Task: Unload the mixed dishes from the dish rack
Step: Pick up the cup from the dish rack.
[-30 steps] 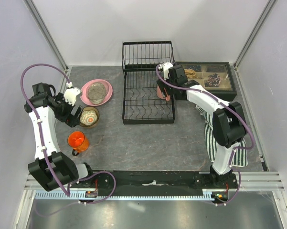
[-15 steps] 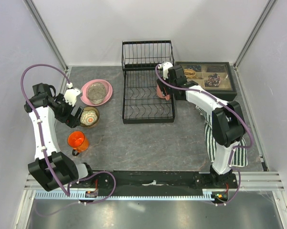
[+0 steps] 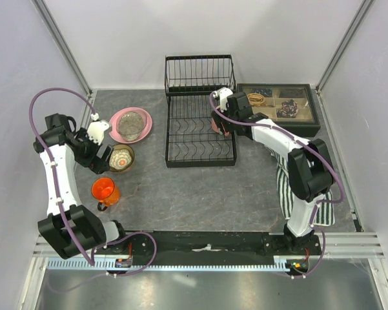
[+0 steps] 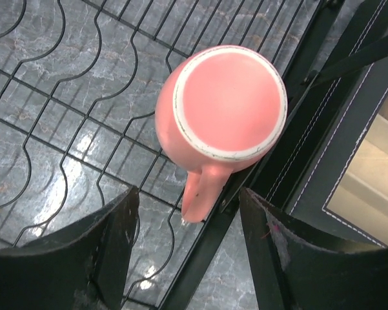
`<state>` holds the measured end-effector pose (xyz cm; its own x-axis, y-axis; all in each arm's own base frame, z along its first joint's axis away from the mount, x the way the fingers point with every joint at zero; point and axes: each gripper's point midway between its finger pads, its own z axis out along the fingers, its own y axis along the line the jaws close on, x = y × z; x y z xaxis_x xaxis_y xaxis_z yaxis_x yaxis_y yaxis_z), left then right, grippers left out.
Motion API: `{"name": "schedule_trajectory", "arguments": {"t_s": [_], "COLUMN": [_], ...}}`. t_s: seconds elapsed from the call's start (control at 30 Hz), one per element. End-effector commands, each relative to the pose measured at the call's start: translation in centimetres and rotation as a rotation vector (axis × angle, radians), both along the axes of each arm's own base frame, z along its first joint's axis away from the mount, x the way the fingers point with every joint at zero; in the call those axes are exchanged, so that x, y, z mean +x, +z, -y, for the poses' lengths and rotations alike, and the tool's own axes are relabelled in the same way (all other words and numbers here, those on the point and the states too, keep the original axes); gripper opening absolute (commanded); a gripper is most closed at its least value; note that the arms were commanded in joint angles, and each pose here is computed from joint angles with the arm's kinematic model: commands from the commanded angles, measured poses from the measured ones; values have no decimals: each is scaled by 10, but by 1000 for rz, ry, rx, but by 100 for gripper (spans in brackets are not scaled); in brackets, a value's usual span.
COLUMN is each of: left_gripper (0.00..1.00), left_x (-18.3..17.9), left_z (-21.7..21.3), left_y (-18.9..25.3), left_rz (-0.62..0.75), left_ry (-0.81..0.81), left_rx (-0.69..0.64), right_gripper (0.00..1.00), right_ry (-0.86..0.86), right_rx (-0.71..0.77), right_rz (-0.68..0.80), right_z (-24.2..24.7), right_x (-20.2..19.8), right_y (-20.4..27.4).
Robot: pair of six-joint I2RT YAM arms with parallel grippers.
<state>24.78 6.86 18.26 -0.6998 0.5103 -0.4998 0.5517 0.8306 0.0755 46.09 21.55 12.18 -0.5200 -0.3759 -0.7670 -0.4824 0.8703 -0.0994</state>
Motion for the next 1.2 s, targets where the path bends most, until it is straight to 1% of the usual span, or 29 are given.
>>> {"name": "schedule_trajectory", "arguments": {"t_s": [0.0, 0.3, 0.47, 0.87, 1.07, 1.17], "left_gripper": [99, 99, 99, 99, 99, 99], "left_x": [-1, -3, -2, -1, -1, 0], "left_z": [7, 8, 8, 8, 7, 7], "left_y": [2, -4, -8, -14, -16, -17], "left_rz": [17, 1, -12, -26, -33, -36], "left_ry": [0, 4, 8, 13, 17, 17], "left_rx": [-30, -43, -52, -60, -57, -60], "right_gripper": [71, 70, 70, 68, 63, 55], "right_ry": [16, 11, 18, 31, 39, 40], "right_rx": [-31, -85, -90, -117, -110, -110], "right_rz": [-28, 4, 19, 65, 74, 78], "right_z": [5, 14, 13, 9, 4, 3], "right_x": [-12, -13, -10, 10, 14, 15], "right_y": [-12, -30, -34, -34, -37, -38]}}
